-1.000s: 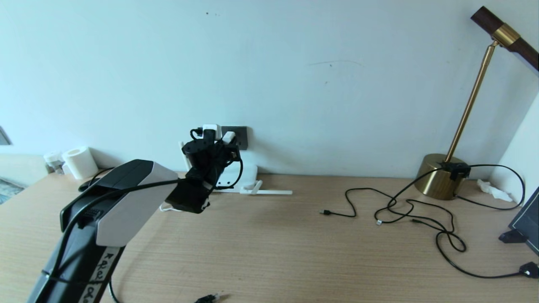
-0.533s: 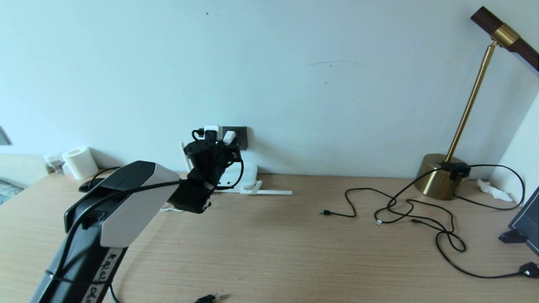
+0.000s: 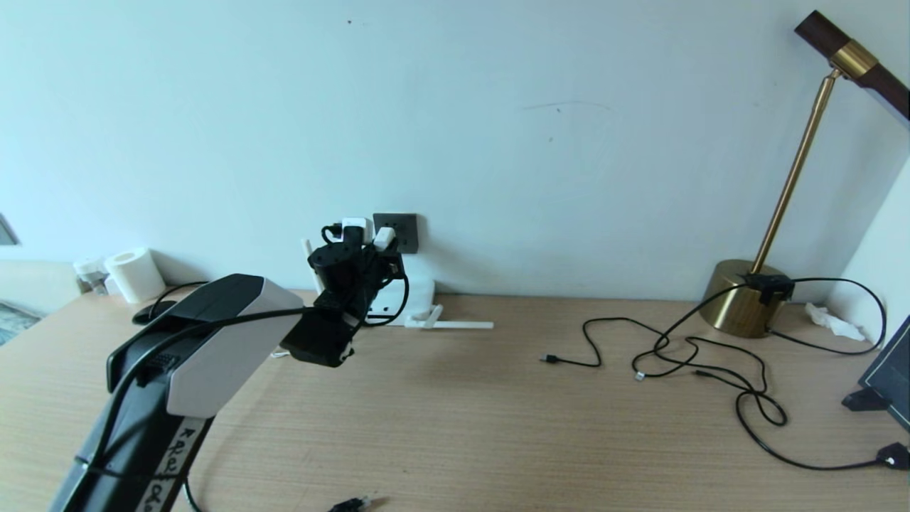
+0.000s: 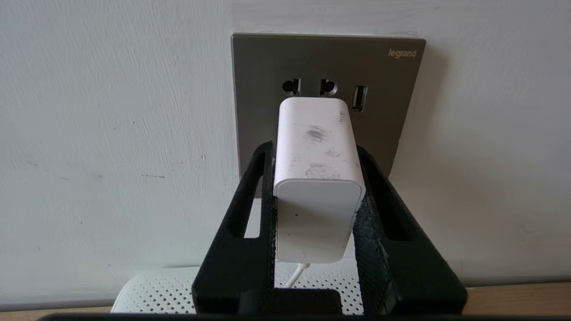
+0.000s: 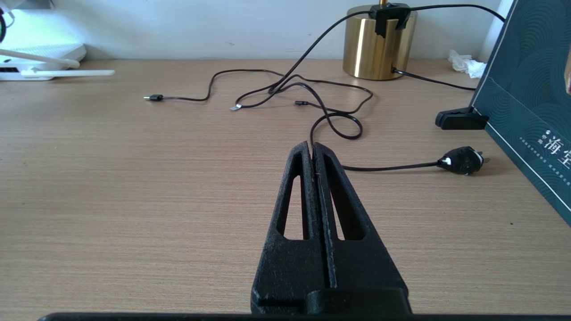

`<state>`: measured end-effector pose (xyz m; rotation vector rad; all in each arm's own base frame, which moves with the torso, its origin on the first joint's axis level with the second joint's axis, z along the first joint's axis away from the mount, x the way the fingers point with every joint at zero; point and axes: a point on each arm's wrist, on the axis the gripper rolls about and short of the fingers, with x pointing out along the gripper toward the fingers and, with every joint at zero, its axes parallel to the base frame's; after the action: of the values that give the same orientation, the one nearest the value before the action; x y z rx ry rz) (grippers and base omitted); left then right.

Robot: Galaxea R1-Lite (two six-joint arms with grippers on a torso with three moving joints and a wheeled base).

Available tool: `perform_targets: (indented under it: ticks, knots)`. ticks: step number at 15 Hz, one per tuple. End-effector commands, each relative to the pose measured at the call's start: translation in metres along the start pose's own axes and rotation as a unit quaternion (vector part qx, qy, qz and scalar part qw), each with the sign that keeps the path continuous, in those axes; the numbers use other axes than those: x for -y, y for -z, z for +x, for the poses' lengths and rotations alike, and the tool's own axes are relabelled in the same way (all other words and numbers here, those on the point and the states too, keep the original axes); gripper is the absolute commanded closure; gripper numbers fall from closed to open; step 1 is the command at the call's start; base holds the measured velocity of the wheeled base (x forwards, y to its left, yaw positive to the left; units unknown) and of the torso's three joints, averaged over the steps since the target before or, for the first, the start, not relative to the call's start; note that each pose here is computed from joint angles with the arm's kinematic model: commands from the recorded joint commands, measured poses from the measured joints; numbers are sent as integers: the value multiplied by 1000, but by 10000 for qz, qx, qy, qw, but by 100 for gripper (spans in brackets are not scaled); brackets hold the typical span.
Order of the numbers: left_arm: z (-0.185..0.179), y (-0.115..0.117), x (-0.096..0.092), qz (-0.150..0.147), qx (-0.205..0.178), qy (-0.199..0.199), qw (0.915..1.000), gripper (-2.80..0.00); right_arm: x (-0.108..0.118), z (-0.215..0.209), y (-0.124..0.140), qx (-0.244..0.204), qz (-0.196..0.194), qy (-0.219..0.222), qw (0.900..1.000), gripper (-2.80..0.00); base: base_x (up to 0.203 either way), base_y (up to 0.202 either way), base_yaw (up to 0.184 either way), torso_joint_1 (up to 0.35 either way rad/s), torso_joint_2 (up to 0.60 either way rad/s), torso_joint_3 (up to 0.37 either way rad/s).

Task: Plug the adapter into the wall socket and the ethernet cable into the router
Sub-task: Plug plug into socket

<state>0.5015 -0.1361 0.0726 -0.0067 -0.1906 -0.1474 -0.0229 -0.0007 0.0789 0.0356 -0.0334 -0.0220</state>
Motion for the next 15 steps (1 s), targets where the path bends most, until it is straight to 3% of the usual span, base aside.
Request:
perform_targets:
  ticks: [1, 15]
  knots:
    - [1, -4, 0, -6, 48, -3, 10000, 0, 0, 1, 2, -42, 0, 1, 10000, 0, 0, 0, 0, 0, 0, 0]
    - [11, -8, 2, 5, -46, 22, 10000, 0, 0, 1, 2, -42, 0, -3, 10000, 0, 0, 0, 0, 0, 0, 0]
